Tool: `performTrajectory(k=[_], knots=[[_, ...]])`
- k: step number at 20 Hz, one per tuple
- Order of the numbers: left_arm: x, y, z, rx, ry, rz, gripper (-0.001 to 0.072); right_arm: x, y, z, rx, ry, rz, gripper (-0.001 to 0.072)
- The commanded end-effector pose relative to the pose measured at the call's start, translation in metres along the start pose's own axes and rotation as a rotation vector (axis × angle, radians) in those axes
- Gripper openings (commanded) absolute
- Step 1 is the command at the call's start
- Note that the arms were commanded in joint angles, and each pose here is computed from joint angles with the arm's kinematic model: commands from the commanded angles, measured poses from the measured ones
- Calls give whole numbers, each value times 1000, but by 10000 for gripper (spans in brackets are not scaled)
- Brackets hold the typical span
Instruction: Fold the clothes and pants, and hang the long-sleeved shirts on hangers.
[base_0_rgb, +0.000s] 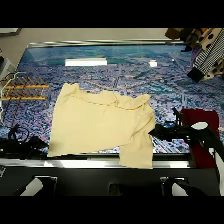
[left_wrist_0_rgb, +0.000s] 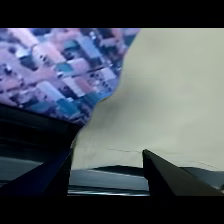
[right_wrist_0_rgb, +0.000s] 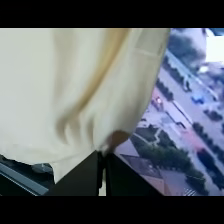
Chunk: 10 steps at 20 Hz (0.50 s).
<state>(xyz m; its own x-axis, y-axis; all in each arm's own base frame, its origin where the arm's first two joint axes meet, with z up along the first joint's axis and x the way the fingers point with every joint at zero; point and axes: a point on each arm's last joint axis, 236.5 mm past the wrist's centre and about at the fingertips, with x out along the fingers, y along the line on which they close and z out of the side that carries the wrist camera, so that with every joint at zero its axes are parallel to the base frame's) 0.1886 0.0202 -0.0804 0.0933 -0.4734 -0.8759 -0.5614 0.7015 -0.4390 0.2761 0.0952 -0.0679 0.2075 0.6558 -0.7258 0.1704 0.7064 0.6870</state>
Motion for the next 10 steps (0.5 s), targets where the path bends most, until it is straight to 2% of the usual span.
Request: performTrajectory(k=[1,5,10], knots=[[10,19,-14,-43,42,63,517,-10,16,-5,-26,-3,27,31],[21,22,-25,-64,68,53,517,-19,26,-6,-51,-23,35,31],[32,7,-25,-75,51,-23,515,-27,37,-11,-83,-28,48,30]])
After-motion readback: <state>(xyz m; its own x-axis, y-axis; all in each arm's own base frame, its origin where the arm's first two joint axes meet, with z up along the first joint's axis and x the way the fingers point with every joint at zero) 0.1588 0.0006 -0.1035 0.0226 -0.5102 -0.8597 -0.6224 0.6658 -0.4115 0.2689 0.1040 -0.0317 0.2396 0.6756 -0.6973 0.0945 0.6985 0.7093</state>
